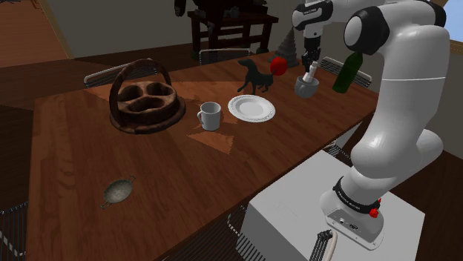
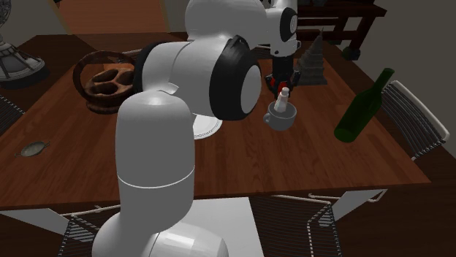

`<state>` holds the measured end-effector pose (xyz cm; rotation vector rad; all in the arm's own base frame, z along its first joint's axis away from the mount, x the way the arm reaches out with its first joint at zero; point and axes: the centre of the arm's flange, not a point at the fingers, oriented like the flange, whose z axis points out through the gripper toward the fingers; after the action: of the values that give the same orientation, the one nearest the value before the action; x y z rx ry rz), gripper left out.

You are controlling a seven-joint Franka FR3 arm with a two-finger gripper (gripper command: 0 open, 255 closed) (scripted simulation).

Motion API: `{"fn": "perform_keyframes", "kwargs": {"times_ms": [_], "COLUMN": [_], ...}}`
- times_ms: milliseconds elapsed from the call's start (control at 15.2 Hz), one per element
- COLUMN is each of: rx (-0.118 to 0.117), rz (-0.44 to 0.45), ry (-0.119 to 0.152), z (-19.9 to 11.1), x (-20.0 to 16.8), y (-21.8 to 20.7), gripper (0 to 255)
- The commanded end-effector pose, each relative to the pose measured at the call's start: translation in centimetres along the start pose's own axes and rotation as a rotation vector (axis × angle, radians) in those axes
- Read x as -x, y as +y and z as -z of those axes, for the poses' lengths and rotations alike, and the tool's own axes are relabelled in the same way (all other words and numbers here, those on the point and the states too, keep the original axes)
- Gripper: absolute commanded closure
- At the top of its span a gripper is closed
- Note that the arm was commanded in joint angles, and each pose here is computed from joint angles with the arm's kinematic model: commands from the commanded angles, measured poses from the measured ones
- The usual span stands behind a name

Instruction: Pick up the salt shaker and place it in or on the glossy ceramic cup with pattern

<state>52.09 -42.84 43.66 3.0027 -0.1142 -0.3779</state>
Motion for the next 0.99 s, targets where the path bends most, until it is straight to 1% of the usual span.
{"fn": "perform_keyframes", "kwargs": {"times_ms": [0,264,330,660,924], "rx": [0.0,0.0,0.0,0.0,0.0], "rz": [0.0,0.0,0.0,0.0,0.0], "ry": [0.0,0.0,0.0,0.0,0.0], "z": [-0.1,-0.1,-0.1,-0.1,4.9], "x": [0.0,0.0,0.0,0.0,0.0], "y": [0.0,0.0,0.0,0.0,0.0], "gripper": [255,255,0,0,0]}}
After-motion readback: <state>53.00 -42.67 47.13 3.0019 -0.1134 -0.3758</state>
